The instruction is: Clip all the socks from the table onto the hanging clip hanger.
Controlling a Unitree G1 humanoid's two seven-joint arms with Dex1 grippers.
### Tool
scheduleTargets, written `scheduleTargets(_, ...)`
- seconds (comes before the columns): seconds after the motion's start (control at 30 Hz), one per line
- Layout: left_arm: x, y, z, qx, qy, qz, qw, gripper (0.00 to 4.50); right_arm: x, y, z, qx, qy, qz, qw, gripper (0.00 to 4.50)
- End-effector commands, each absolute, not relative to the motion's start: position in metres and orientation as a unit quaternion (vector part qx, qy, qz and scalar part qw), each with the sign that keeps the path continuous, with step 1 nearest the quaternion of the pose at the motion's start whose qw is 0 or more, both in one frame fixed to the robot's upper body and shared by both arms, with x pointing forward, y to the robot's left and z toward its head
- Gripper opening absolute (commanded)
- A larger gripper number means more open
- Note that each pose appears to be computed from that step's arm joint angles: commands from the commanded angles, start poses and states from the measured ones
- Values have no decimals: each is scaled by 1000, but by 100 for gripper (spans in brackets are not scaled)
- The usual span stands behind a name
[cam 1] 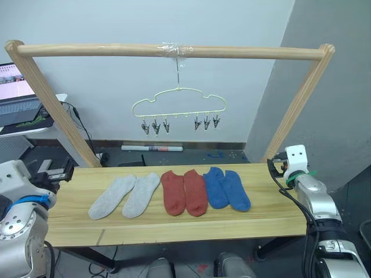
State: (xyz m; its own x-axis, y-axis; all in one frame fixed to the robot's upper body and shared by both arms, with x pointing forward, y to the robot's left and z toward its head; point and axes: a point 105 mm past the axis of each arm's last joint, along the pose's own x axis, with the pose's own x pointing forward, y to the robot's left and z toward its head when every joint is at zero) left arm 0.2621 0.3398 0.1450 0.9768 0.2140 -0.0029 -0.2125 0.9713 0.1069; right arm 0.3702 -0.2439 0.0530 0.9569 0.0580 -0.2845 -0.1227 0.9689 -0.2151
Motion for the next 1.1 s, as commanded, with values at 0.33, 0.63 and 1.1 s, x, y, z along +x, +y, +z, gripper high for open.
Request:
scheduleTargets(0.33,311,251,171,49,-34,-68,996,233,370,-110,160,-127,-21,354,926,450)
scheduleTargets(0.63,347,230,177,37,-62,-104,992,233,349,-48,211,-93,-88,459,879,450)
scheduleTargets(1.1,384,208,184,52,-99,-119,987,233,310,6,248,-54,-140,566,811,450)
